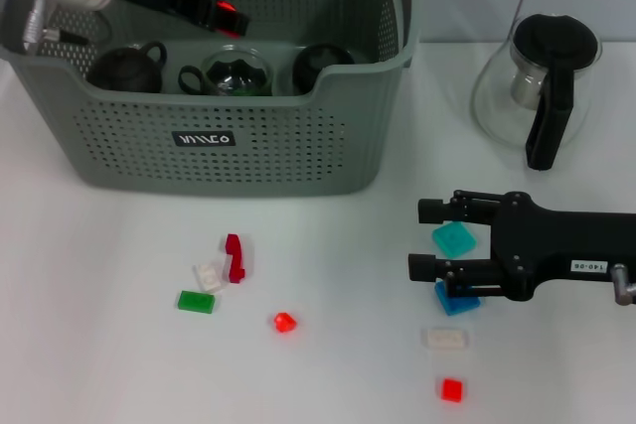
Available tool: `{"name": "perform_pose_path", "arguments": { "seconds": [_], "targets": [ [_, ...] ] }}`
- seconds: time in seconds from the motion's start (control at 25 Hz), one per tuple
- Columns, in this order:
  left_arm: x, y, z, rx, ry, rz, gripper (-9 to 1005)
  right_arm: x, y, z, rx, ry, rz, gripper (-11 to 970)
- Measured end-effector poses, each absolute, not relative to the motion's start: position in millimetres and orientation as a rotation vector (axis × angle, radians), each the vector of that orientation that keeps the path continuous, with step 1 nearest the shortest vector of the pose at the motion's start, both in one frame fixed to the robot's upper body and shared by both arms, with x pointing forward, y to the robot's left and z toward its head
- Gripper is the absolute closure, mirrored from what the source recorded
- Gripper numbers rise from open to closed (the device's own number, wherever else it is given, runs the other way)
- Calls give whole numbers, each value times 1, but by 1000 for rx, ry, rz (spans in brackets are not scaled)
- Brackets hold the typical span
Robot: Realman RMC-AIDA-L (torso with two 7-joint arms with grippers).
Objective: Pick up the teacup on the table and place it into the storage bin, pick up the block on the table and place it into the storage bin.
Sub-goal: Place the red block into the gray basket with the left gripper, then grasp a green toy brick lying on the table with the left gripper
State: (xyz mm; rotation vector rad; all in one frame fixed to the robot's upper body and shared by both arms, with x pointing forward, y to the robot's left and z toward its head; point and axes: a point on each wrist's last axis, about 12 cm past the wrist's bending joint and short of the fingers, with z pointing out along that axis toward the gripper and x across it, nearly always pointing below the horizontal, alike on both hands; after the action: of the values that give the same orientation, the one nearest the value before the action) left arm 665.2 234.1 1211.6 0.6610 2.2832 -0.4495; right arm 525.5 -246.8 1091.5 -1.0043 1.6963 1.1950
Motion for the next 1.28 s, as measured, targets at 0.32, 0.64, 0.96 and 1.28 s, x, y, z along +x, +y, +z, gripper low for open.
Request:
{"name": "perform_pose_path", "arguments": {
  "seconds": [0.32,0.64,0.96,1.28],
  "targets": [
    [667,230,1208,615,2296,-419,558,524,-248,1091,-1005,1696,1200,124],
    [669,233,1207,548,2311,-408,520,524,-248,1092,-1006,1695,1201,124],
    [645,245,1225,456,2034,-648,309,524,-248,1091,-1001,1700,1196,123],
    [582,288,1216,451,1463,-1053,220,525,-247,1091,-1001,1695,1195,123]
  ]
}}
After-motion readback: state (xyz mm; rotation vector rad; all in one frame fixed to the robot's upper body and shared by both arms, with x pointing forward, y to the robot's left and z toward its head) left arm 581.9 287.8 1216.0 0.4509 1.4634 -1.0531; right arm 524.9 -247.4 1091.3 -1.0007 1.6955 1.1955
